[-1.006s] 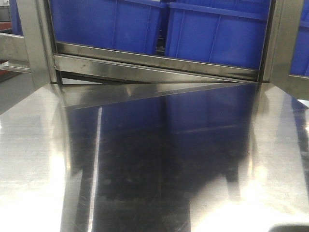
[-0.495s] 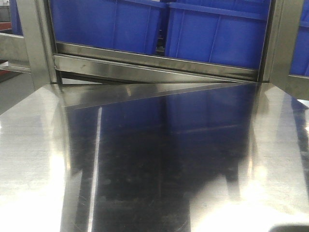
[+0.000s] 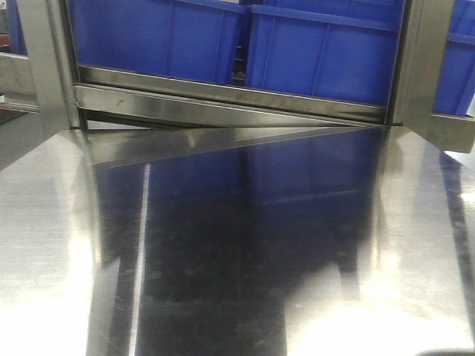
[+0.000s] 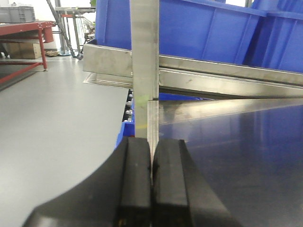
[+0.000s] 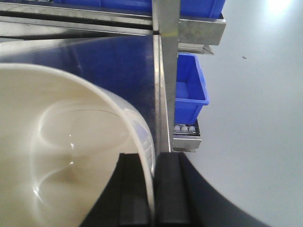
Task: Move white bin to right shelf second layer
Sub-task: 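Back away from the steel table and turn toward the aisle, holding the bin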
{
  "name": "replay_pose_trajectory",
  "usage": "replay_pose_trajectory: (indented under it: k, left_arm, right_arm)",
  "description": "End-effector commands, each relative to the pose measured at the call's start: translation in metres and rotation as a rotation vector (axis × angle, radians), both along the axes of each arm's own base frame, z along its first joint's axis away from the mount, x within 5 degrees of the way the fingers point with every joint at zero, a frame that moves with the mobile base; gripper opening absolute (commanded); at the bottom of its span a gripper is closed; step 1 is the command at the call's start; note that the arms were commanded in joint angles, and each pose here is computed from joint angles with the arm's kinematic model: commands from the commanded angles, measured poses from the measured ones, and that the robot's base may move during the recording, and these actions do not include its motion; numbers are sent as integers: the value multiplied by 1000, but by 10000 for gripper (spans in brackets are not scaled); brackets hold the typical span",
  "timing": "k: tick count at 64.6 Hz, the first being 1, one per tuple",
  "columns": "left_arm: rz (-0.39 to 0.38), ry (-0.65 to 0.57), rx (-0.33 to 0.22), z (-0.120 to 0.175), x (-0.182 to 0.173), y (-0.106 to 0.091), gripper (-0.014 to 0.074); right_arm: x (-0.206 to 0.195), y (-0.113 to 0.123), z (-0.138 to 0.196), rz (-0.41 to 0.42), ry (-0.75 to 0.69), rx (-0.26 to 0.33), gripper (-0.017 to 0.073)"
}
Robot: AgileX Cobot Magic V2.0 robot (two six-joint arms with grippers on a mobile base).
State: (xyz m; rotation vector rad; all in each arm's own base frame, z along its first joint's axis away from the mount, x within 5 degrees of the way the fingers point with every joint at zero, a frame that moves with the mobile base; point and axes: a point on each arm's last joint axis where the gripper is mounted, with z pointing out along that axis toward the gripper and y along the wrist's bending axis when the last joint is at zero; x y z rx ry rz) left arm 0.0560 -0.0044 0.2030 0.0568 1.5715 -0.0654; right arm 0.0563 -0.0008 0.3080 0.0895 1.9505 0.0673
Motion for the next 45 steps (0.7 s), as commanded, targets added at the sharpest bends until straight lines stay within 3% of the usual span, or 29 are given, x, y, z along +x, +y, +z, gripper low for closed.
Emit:
replay_pose_trajectory:
  k: [1, 45]
  left_arm:
    - [-3, -57, -16, -4, 0, 0, 85]
    - [-3, -57, -16, -4, 0, 0, 85]
  right_arm:
    - [2, 0, 17, -1, -119, -3, 48]
    - [2, 0, 17, -1, -119, -3, 48]
